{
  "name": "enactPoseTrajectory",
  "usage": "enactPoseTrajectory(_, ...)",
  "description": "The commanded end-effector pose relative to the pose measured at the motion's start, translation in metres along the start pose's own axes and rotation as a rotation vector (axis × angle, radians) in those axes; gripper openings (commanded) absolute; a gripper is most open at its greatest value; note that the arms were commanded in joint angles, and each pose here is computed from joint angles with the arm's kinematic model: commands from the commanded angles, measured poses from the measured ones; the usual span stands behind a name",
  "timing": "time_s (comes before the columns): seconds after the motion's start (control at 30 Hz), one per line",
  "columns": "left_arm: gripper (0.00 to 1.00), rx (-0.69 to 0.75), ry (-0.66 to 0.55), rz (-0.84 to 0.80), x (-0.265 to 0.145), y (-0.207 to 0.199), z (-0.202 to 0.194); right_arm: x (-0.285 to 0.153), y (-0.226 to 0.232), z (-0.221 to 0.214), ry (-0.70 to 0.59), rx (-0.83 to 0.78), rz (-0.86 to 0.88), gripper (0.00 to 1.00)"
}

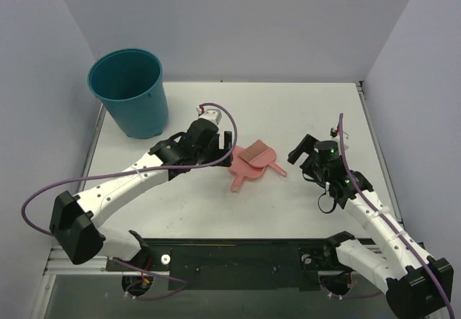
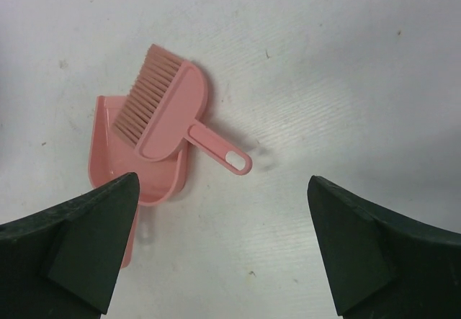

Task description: Sweep away the paper scraps from the table

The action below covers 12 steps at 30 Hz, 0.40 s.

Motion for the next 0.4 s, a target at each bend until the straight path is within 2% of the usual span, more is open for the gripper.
enactPoseTrajectory(0.0,0.95,-0.059,-0.203,0.022,-0.028,0.008,0.025,-0.033,0.012,0.028,-0.102,-0.157,-0.021,0.96)
enactPoseTrajectory(0.17,0.97,-0.075,-0.239,0.027,-0.034,0.017,0.026,-0.054,0.032,0.041,-0.156,-0.212,0.011,0.98)
enactPoseTrajectory(0.37,0.97,-0.063,-0.248,0.021,-0.032,0.016,0.027,-0.056,0.033,0.043,-0.168,-0.214,0.013,0.99)
Point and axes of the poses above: each gripper's point midway between its finger pads, its own x axis out along the fingers, its own y axis along the line the jaws close on, z = x × y, the point moved 8 cm from there along -x, back along the fingers, and after that the axes turned 1 degree about x, right-handed, at the moved point
